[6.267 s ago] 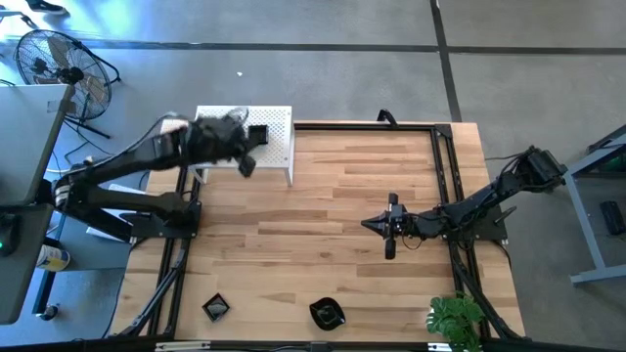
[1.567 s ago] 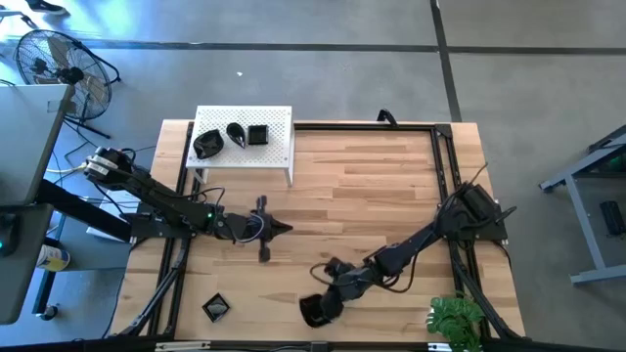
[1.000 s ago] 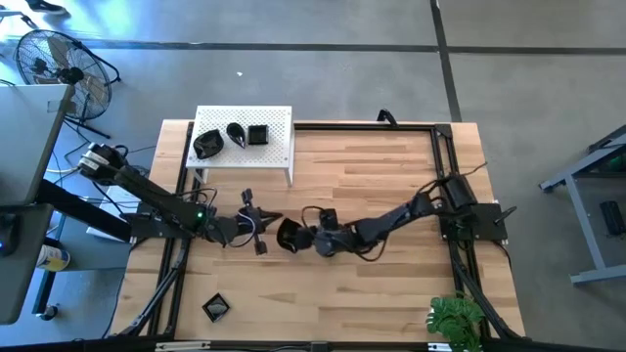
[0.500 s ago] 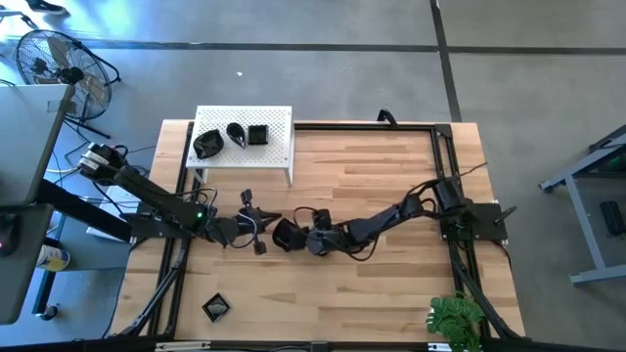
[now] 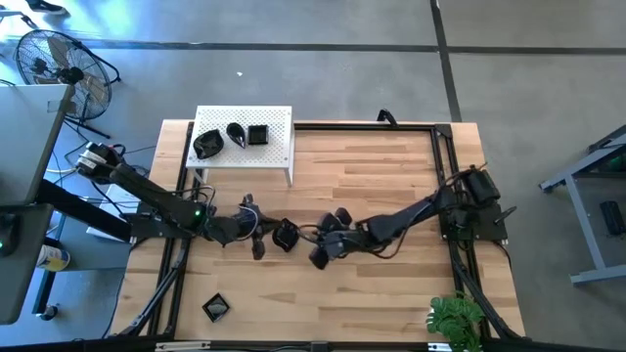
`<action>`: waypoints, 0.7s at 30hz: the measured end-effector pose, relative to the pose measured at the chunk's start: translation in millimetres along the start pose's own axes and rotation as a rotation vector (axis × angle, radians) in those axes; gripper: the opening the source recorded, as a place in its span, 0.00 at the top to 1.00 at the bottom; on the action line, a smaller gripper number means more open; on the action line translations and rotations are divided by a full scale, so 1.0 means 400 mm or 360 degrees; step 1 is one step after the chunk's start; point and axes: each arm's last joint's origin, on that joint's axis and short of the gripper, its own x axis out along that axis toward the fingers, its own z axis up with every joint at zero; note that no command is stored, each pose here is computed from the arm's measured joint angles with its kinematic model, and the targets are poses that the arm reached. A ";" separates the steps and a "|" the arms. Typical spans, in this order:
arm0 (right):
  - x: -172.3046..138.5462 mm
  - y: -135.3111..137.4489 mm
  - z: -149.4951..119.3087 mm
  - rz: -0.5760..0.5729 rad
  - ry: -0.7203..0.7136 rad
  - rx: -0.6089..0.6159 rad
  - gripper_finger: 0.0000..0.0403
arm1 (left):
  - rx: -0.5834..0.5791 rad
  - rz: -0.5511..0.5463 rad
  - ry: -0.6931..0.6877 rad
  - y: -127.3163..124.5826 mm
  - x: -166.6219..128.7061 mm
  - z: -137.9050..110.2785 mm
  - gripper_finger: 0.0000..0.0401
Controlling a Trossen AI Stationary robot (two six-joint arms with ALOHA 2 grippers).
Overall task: Pick & Place Mini shaped plates
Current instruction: Stack the black leaf shaped plate on top of the stacked black leaf shaped plates on the shelf
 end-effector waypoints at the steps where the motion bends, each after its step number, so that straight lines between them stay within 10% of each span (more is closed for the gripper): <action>1: -0.005 -0.009 -0.014 0.0014 0.0003 -0.0044 0.85 | -0.0040 -0.0002 0.0032 -0.004 0.000 0.007 1.00; 5: -0.033 -0.050 -0.049 0.0080 -0.0059 -0.0109 0.98 | -0.0169 -0.0017 0.0252 -0.026 -0.003 0.046 1.00; 21: -0.259 -0.256 -0.191 0.0002 -0.0344 -0.0013 0.99 | -0.0356 0.0474 0.0854 -0.181 0.140 0.119 0.89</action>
